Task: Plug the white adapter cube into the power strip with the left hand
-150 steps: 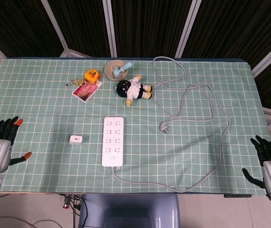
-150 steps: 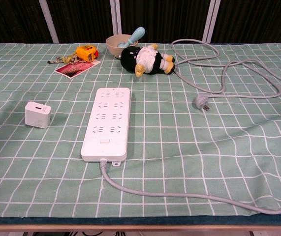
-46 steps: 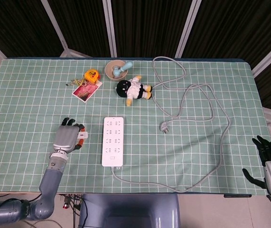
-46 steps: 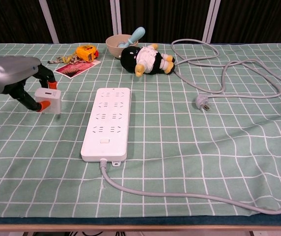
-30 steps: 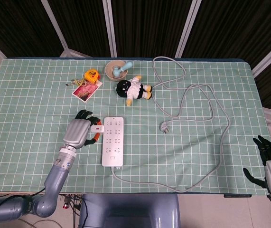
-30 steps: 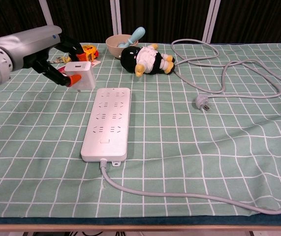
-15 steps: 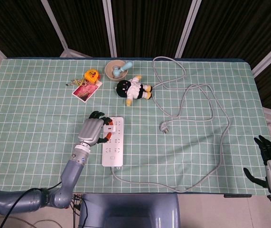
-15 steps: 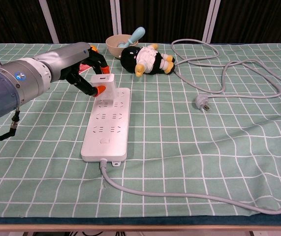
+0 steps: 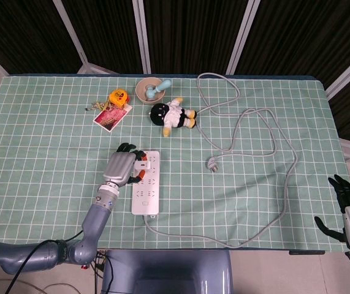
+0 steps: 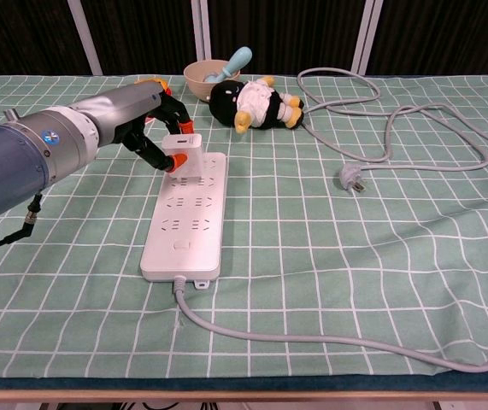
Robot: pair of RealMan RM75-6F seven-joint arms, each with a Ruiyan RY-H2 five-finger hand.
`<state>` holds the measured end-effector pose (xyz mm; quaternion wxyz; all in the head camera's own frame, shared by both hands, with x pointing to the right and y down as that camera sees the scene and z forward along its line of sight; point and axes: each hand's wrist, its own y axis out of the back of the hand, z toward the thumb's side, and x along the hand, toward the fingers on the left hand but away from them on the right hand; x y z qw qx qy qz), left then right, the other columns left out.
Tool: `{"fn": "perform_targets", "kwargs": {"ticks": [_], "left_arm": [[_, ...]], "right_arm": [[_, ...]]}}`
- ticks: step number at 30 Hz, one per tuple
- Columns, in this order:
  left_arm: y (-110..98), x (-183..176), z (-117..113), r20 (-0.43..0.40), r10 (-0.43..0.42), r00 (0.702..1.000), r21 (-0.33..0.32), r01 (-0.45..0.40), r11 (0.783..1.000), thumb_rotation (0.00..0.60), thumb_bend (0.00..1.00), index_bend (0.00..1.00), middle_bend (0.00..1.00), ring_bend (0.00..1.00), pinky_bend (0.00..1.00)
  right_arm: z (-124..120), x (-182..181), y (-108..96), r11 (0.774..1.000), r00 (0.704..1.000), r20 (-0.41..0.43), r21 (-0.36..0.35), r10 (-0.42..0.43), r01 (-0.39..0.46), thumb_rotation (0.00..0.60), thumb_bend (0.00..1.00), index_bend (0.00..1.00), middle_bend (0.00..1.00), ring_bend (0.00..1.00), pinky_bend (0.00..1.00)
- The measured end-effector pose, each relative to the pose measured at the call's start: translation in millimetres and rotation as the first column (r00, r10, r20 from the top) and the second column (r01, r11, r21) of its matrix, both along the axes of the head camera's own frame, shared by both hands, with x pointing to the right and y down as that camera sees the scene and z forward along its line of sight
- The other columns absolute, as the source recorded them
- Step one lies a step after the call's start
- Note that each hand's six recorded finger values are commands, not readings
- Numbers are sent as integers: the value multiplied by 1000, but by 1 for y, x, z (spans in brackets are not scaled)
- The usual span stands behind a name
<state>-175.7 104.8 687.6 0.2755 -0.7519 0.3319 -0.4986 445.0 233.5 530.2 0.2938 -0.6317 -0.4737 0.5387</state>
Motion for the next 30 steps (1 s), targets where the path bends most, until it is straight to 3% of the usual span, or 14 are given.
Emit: {"fn": "perform_targets", "kwargs": {"ticks": [30], "left_arm": [[5,0,11,-25,-13,1000,-25,12,1000,600,481,608,599,161,115]], "right_arm": [[0,0,0,1000,1000,0,0,0,0,600,348,39,0,0,0]]}}
